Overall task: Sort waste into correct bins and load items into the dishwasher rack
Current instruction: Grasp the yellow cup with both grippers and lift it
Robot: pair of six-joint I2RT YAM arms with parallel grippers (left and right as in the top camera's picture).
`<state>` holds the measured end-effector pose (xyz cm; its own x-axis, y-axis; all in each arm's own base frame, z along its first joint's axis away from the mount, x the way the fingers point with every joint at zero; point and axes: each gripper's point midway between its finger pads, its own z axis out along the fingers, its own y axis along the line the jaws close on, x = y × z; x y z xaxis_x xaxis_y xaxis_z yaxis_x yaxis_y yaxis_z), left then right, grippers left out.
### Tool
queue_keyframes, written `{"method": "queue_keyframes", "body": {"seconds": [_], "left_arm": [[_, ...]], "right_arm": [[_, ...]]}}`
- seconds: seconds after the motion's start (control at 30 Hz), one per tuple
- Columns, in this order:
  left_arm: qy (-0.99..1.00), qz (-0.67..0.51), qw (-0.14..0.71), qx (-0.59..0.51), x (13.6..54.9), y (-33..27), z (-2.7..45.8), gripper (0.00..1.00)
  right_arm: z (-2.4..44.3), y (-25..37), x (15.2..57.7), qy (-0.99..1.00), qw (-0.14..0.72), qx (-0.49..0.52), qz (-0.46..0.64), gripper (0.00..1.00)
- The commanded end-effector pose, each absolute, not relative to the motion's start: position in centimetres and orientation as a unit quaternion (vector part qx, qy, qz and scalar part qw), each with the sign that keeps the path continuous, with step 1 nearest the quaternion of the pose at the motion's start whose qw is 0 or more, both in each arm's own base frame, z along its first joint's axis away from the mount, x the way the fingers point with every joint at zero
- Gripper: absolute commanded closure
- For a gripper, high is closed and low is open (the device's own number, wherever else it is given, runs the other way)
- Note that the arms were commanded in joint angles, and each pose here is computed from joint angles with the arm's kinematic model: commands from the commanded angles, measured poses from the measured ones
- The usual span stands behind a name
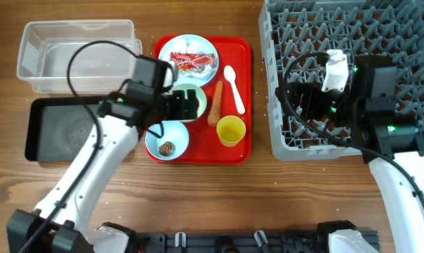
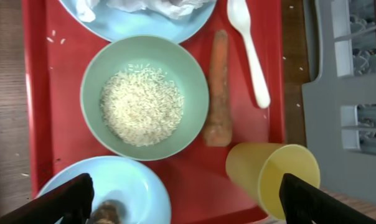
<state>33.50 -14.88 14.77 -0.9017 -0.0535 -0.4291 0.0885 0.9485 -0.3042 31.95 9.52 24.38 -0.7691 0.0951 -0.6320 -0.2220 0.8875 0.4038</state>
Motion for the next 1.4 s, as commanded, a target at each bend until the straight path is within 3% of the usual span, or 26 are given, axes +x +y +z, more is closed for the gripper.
{"method": "queue_keyframes", "body": {"seconds": [0.0,0.17,0.37,0.7,0.8,1.0,1.17,1.37], "left_arm": [[0.957,-0.16,0.24,-0.008,34.1,-17.1,15.4,0.1],[0.959,-0.161,0.229,0.039,33.3,-20.9,13.7,0.14],[0.975,-0.128,0.173,0.056,33.0,-22.3,7.9,0.18],[0.978,-0.122,0.163,0.055,33.4,-22.6,6.0,0.83],[0.977,-0.125,0.163,0.056,33.5,-22.7,6.0,0.96],[0.969,-0.178,0.157,0.067,32.6,-24.2,7.9,0.96],[0.947,-0.252,0.184,0.077,32.0,-25.0,13.2,0.96],[0.913,-0.361,0.185,0.043,31.8,-21.9,19.3,0.96]], "right_arm": [[25.0,9.0,32.4,0.911,0.345,-0.023,0.225,0.0],[25.0,9.0,32.4,0.911,0.344,-0.023,0.225,0.0],[24.8,8.8,32.3,0.914,0.341,-0.019,0.218,0.0],[24.7,8.8,32.2,0.915,0.34,-0.019,0.218,0.01],[24.7,8.8,32.2,0.915,0.339,-0.019,0.218,0.01],[24.6,8.8,32.1,0.915,0.338,-0.018,0.218,0.01],[24.6,8.8,32.1,0.916,0.336,-0.018,0.219,0.01],[24.9,9.5,31.9,0.911,0.334,-0.031,0.239,0.0]]}}
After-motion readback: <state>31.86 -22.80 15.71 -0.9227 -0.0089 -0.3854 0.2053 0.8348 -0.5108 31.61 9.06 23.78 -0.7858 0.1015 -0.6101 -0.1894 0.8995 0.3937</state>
